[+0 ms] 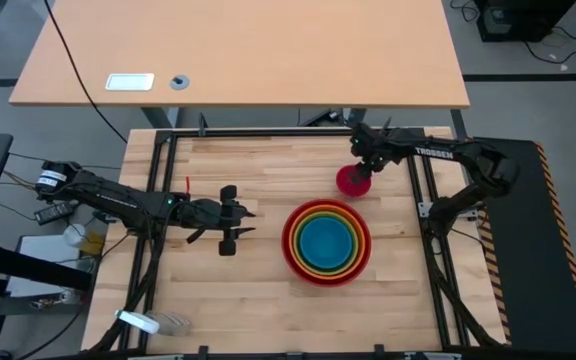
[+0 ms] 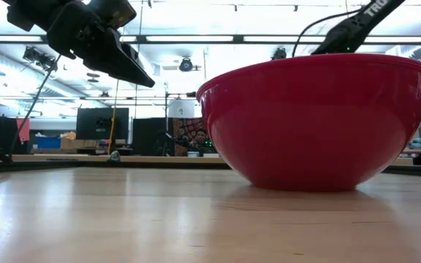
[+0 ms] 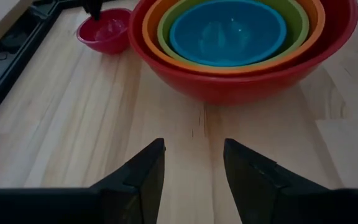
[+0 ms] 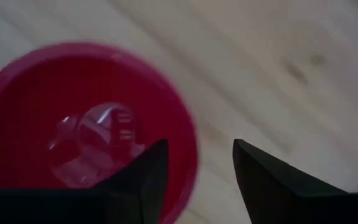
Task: Nest bowls inside each other
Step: Stack the pink bowl on top of the blue bowl
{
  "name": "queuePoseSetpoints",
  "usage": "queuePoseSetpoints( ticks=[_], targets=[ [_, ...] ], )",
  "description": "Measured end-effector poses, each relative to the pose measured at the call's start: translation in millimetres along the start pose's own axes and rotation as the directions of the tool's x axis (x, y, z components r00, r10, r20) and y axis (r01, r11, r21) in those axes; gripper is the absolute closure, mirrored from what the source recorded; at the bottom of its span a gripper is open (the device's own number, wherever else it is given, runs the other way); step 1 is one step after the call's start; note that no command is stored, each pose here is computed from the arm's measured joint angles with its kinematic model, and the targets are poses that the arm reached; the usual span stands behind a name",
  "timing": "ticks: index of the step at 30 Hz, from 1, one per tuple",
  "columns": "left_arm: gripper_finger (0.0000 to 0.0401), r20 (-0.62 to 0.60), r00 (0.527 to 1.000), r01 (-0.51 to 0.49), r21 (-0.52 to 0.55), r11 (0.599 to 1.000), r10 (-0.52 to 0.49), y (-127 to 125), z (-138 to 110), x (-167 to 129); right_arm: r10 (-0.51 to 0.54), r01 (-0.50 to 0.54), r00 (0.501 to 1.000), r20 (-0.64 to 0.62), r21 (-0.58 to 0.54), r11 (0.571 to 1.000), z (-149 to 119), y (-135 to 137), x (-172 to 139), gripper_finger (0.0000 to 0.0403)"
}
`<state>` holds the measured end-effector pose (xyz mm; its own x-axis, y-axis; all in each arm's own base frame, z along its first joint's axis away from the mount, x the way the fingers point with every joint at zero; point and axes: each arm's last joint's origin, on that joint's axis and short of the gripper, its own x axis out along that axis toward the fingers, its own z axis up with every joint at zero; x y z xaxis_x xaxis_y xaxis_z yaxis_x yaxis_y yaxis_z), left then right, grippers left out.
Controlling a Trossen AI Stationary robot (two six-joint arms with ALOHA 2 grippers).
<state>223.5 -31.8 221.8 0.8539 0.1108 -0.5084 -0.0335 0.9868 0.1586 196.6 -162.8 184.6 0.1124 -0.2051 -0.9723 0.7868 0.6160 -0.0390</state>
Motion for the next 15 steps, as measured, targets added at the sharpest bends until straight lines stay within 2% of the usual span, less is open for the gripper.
queuePoseSetpoints(
  ticks=[6, 13, 15],
  targets=[
    [0.0234, 0.013, 1.0, 0.0, -0.01, 1.0, 0.0, 0, 1, 0, 0.038, -0.039, 0.998, -0.057, -0.011, 0.999, -14, 2, 13, 0.026],
    [0.0234, 0.048, 0.999, 0.002, -0.024, 1.0, -0.001, 0, 5, 0, 0.057, -0.056, 0.997, -0.057, 0.026, 0.998, -17, 5, 13, 0.0374],
    [0.0234, 0.057, 0.998, 0.009, -0.024, 1.0, -0.007, -2, 6, -1, 0.051, -0.05, 0.997, -0.049, 0.027, 0.998, -16, 6, 12, 0.038]
  ],
)
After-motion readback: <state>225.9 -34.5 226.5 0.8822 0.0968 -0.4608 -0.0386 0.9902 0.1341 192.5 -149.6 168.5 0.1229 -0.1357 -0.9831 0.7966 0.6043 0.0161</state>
